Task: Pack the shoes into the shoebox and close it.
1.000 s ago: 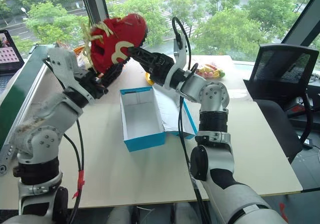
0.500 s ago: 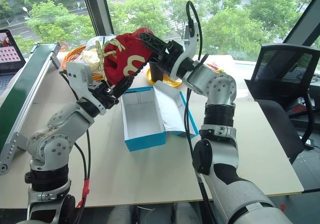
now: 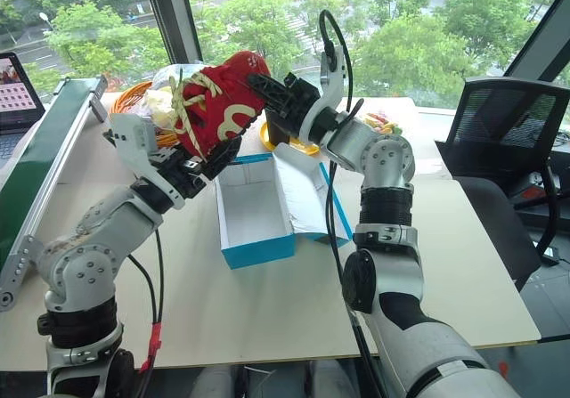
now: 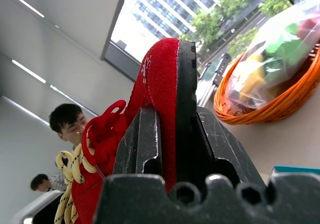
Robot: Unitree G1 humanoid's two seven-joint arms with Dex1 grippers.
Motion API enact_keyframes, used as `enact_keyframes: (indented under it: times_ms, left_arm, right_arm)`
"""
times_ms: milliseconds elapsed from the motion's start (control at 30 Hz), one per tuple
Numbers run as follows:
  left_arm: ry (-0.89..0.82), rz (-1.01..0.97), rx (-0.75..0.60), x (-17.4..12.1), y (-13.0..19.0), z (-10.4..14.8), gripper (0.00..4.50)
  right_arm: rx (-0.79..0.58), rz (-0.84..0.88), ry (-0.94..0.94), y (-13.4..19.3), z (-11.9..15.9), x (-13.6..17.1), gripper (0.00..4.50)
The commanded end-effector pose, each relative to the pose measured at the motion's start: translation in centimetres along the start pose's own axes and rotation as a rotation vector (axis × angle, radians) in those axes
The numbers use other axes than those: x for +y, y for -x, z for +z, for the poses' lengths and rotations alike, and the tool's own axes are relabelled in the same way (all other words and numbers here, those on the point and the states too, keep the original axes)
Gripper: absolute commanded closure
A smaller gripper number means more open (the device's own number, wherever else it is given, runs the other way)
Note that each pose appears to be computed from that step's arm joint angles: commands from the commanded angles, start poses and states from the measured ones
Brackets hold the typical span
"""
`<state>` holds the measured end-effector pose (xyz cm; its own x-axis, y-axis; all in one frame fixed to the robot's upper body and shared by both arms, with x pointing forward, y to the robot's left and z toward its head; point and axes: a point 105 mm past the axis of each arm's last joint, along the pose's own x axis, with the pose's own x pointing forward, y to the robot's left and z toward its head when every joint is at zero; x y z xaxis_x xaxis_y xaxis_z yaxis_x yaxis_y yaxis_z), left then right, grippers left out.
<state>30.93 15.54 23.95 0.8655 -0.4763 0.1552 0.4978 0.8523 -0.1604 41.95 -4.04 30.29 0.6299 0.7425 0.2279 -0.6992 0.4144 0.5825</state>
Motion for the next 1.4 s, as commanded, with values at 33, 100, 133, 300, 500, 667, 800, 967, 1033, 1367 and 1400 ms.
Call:
enact_keyframes:
  times_ms: [33,100,133,300,500,667,800,967,1033,1367,1400]
  left_arm:
    - [-0.122,0.078,0.092,2.1,3.3,0.0,0.00]
    - [-0.175,0.141,0.190,3.5,4.7,-1.2,0.00]
    - [-0.189,0.158,0.227,3.9,5.3,-1.7,0.00]
    - [-0.189,0.148,0.278,3.3,6.5,-3.2,0.00]
    - [-0.154,0.155,0.269,1.9,6.4,-4.8,0.00]
    - [-0.127,0.190,0.255,1.7,6.7,-5.4,0.00]
    - [-0.121,0.206,0.244,1.7,6.7,-5.5,0.00]
    - [-0.115,0.220,0.233,1.5,6.7,-5.7,0.00]
    - [-0.110,0.229,0.229,1.3,6.8,-5.8,0.00]
    - [-0.109,0.242,0.214,0.8,7.2,-5.6,0.00]
    - [-0.110,0.242,0.214,0.8,7.2,-5.6,0.00]
  right_arm:
    - [0.047,-0.037,0.372,-0.4,2.7,0.7,4.11]
    - [0.192,-0.077,0.555,-0.6,1.2,-0.6,4.11]
    - [0.246,-0.082,0.593,-0.7,0.6,-1.0,4.11]
    - [0.416,-0.061,0.640,-1.5,-1.6,-1.4,4.11]
    - [0.547,-0.081,0.670,-1.5,-3.3,-2.6,4.11]
    - [0.765,-0.111,0.677,-0.2,-7.4,-5.0,4.11]
    - [0.870,-0.174,0.742,1.3,-9.4,-7.9,4.11]
    - [0.912,-0.221,0.806,2.2,-10.3,-9.8,4.11]
    - [0.896,-0.267,0.814,2.4,-10.4,-10.5,4.11]
    - [0.749,-0.317,0.904,0.2,-8.7,-9.6,0.86]
    - [0.756,-0.298,0.904,0.1,-8.8,-9.4,0.63]
